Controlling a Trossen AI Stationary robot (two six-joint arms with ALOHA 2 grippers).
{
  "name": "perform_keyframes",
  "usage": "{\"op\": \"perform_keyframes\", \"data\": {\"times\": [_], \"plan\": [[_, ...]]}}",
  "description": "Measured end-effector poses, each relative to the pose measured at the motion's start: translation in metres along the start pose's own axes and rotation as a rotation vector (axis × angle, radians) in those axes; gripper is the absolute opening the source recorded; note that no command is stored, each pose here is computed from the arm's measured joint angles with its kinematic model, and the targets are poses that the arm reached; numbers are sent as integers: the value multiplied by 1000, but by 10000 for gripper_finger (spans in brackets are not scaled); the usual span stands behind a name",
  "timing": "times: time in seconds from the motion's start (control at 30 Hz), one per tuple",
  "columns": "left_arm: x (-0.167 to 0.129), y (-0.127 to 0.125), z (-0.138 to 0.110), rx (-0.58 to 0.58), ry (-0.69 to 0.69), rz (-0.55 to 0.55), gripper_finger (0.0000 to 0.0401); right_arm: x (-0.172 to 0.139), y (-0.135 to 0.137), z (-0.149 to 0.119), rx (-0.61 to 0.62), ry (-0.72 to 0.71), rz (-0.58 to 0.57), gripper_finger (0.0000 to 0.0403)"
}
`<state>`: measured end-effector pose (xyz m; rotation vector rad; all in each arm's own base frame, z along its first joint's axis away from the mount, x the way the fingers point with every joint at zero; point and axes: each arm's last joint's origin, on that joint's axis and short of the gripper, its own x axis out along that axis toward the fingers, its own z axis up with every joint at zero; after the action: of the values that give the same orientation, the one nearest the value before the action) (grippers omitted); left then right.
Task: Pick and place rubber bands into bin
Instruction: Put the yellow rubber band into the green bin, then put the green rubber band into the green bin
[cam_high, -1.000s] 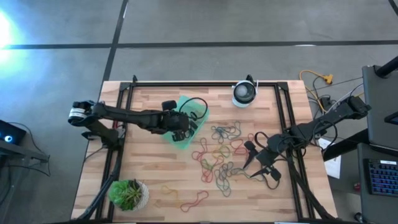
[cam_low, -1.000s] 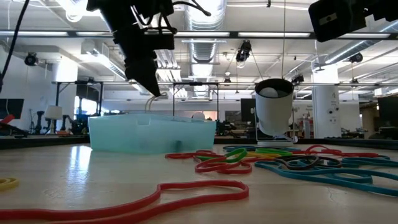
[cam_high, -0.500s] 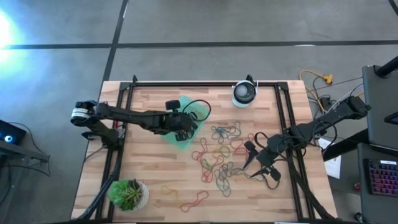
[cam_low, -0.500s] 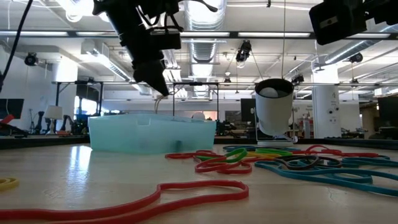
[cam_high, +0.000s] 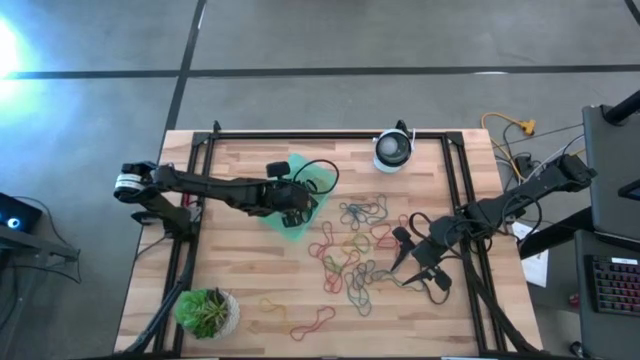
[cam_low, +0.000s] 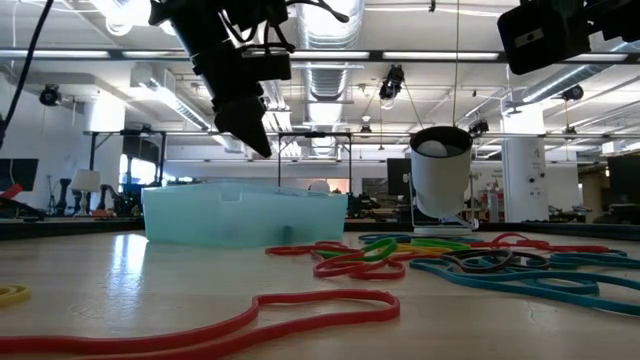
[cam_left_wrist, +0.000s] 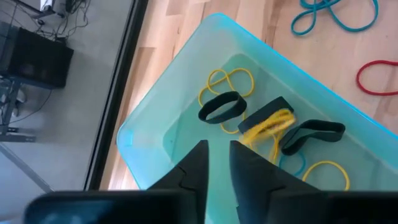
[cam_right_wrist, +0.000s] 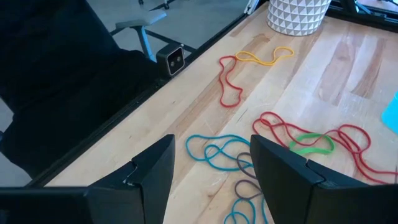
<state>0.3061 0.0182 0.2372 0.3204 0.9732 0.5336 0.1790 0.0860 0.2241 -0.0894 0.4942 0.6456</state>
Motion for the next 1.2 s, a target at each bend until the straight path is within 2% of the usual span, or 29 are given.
{"op": "perform_keyframes", "data": {"times": [0.13,0.2,0.37,0.43,0.7,1.0,1.13,1.2], "plan": [[0,0,0,0,0,0,87,0,0,0,1,0,-2,203],[0,-1,0,1,-1,-1,95,0,-1,0,8,1,-44,203],[-2,-4,0,-44,-5,-45,98,1,-10,-2,85,17,-334,203],[-3,-7,0,-41,-8,-70,98,2,-12,-5,89,36,-388,203],[-26,-34,2,-3,-76,-143,98,21,-18,-14,143,91,-424,203],[-85,-94,-12,120,-191,-311,98,59,-31,-30,162,155,-443,203],[-112,-109,-21,174,-252,-363,98,72,-42,-37,185,218,-467,203],[-125,-112,-25,163,-283,-373,98,78,-47,-41,195,247,-479,203]]}}
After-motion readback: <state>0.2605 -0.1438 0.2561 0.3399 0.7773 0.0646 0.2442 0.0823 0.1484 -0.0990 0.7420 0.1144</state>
